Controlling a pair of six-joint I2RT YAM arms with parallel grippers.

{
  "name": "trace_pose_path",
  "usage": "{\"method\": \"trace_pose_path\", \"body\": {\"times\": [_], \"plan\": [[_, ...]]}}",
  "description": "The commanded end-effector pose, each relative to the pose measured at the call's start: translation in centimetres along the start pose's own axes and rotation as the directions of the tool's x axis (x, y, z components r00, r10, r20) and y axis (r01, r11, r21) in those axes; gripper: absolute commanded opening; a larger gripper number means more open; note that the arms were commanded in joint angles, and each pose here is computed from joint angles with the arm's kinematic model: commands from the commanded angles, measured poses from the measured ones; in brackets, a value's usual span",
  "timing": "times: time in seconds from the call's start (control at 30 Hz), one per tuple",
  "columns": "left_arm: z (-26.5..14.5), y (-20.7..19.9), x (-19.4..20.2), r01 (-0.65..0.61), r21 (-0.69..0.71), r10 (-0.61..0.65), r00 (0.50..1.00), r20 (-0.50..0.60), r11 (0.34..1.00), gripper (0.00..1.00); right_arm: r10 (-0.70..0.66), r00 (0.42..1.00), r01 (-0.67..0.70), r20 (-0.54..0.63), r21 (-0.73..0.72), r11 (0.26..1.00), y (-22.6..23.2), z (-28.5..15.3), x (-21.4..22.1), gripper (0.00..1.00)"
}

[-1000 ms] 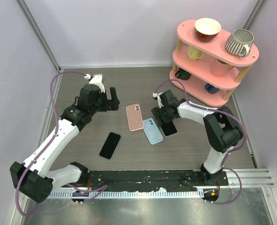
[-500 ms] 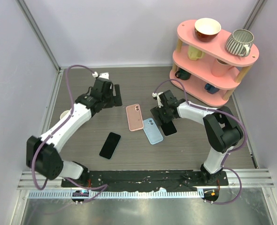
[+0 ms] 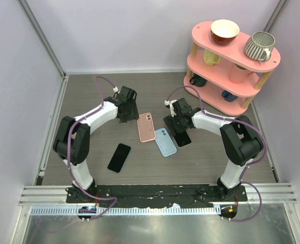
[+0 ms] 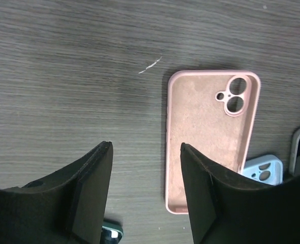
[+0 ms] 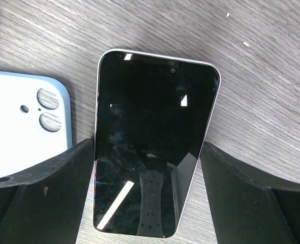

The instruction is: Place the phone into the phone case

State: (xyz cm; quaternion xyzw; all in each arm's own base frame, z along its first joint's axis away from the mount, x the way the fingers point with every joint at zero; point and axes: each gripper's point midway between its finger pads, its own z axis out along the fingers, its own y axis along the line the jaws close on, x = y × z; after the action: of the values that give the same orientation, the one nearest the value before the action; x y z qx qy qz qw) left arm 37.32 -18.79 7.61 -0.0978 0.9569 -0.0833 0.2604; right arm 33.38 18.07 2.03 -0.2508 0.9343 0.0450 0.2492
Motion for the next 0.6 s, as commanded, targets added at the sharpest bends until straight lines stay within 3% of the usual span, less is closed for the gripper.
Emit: {"method": "trace_pose_path", "body": {"times": [0.0,0.37,0.57], "plan": [[1.0,-1.5,-1.2,0.043,0.029,-0.044,0.998,0.033,0.999,0.59,0.012,0.998,-0.014,0.066,0.037,0.999,-0.6,-0.6,-1.5,0.56],[3.8,-2.8,0.9,0.029,0.053,-0.027,0.999,-0.031,0.998,0.58,0.044,0.981,-0.052,0.187,0.041,0.998,-0.8,-3.4,-4.6,0.51],[4.8,-2.5,1.9,0.014,0.015,-0.013,0.997,-0.075,1.000,0.57,0.042,0.983,-0.048,0.181,0.027,0.998,-0.4,-3.4,-4.4,0.51]]}}
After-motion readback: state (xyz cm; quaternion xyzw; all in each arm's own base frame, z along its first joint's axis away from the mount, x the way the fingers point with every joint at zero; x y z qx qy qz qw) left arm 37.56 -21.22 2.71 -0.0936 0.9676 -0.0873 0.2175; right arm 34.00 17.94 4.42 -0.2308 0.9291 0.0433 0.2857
